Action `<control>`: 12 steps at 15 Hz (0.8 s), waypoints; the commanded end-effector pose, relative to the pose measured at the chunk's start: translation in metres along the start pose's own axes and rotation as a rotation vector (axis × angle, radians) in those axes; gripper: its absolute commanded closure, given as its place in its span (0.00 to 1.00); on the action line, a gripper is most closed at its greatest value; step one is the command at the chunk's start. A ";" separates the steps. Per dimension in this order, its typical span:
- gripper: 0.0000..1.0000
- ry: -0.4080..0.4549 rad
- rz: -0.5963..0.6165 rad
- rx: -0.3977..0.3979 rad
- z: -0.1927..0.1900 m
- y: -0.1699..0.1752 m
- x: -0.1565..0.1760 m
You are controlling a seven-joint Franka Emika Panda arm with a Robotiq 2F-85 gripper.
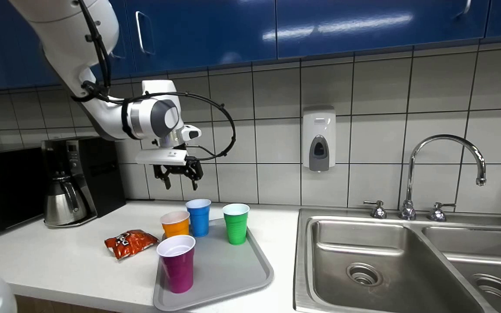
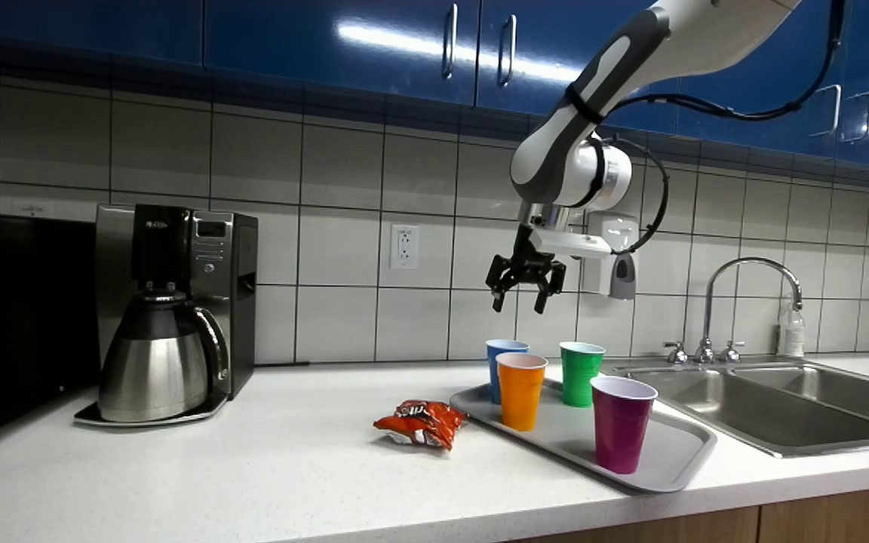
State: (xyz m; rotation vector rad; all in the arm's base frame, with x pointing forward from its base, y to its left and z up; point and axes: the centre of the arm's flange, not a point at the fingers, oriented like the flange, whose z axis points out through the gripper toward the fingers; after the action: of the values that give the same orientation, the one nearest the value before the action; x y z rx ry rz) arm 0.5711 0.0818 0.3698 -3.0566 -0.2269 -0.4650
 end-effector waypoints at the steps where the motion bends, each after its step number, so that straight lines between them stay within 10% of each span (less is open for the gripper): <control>1: 0.00 -0.025 -0.011 0.004 -0.016 0.002 -0.023; 12: 0.00 -0.092 -0.024 0.001 -0.013 -0.003 -0.044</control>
State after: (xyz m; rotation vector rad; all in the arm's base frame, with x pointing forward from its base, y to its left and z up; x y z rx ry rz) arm 0.5247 0.0777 0.3694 -3.0803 -0.2678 -0.3251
